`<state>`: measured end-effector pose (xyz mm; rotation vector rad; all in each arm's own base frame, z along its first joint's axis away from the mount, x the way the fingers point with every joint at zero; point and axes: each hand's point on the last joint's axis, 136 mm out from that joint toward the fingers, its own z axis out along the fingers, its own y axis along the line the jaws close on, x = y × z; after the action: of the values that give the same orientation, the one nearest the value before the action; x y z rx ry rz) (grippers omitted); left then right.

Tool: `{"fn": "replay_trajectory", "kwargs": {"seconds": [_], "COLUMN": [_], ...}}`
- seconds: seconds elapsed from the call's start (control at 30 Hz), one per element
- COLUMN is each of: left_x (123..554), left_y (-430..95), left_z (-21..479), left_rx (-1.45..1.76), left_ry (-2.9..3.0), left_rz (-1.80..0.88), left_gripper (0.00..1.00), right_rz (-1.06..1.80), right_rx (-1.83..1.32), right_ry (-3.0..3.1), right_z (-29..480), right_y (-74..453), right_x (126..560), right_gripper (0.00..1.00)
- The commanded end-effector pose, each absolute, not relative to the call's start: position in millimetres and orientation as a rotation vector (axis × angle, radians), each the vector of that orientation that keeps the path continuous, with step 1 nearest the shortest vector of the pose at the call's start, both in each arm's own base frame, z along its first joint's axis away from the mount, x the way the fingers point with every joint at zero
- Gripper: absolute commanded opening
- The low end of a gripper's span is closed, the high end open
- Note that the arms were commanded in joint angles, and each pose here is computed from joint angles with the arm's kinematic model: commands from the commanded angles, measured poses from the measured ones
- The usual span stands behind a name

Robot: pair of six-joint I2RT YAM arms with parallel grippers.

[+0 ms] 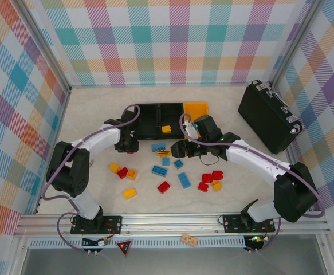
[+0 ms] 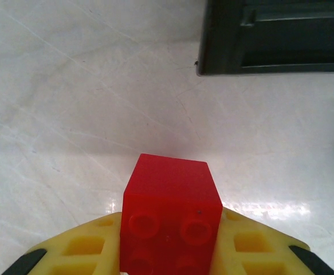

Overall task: Sort the legos into containers by color
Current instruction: Pick up the lego from the center of the table, then place the lego in the container.

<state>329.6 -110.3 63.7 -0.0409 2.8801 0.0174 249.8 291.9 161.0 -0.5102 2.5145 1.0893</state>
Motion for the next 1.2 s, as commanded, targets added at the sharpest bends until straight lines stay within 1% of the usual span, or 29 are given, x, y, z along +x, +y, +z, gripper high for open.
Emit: {"fn": "replay_trajectory", "kwargs": {"seconds": [0.0,0.13,0.33,0.63,0.87,1.17], "left_x": [333,342,361,396,417,429], "left_y": [-117,-129,-148,-173,-186,-190], "left_z": [94,112,128,128,119,103], "left_rx": [-0.065,-0.075,-0.096,-0.150,-0.148,-0.134], "left_ry": [2.840,2.803,2.749,2.711,2.718,2.748], "left_rz": [-0.079,-0.163,-0.253,-0.340,-0.333,-0.268], "left_gripper": [0.19,0.19,0.19,0.19,0.19,0.19], "right_rz": [1.133,1.120,1.076,0.937,0.922,0.925], "right_rx": [-0.510,-0.495,-0.445,-0.298,-0.275,-0.267], "right_ry": [2.477,2.476,2.473,2.486,2.500,2.507], "right_z": [173,175,176,171,166,162], "right_y": [297,297,294,284,281,280], "right_x": [253,256,265,288,288,287], "right_gripper": [0.60,0.60,0.60,0.60,0.60,0.60]}}
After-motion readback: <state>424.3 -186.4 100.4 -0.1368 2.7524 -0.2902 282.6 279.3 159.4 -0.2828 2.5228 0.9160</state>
